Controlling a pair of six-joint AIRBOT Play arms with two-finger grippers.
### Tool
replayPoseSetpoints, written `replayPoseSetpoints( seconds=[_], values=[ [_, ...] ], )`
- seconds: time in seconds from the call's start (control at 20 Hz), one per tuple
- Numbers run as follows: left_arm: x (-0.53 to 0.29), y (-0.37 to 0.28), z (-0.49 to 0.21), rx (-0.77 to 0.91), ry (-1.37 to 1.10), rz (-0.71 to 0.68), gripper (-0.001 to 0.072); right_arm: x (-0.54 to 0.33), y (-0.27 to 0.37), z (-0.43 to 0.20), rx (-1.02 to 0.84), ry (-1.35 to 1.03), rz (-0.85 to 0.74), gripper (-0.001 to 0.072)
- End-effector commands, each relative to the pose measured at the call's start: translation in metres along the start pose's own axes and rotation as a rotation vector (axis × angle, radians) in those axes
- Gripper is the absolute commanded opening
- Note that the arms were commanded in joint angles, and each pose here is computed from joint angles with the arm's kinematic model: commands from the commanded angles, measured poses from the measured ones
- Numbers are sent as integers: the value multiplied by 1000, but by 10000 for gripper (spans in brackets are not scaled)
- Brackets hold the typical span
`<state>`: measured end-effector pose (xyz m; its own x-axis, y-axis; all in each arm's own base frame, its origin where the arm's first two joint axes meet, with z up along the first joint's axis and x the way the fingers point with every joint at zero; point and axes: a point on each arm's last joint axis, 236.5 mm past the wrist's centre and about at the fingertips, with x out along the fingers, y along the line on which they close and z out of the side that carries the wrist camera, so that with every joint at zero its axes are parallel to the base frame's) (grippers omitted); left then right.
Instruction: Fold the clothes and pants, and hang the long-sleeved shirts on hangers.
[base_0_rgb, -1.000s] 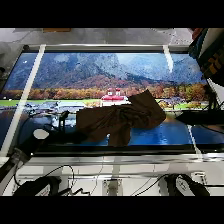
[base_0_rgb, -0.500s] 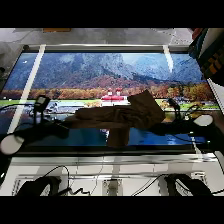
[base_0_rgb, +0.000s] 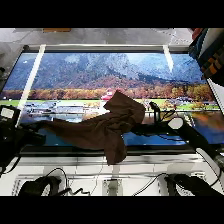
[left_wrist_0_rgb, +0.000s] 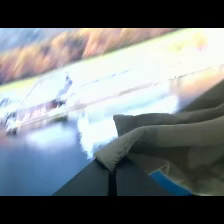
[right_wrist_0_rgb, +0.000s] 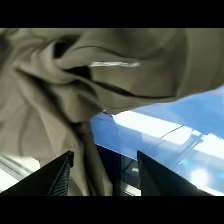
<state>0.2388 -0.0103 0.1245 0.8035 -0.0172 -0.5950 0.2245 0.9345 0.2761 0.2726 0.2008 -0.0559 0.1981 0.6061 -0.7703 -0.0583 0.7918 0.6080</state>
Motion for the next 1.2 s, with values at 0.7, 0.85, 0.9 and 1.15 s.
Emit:
replayPoseSetpoints(
  seconds=[0.7, 0.85, 0.9, 1.15],
  values=[
    [27, -7, -71, 23, 195, 11, 16, 65, 72, -9, -487, 171, -58, 487],
    [27, -7, -71, 24, 195, 11, 17, 84, 70, -20, -600, 283, -85, 487],
    [27, -7, -71, 24, 195, 11, 17, 89, 73, -20, -608, 294, -83, 487],
    [27, -7, -71, 24, 195, 11, 17, 105, 59, -9, -639, 283, -159, 465]
  ],
)
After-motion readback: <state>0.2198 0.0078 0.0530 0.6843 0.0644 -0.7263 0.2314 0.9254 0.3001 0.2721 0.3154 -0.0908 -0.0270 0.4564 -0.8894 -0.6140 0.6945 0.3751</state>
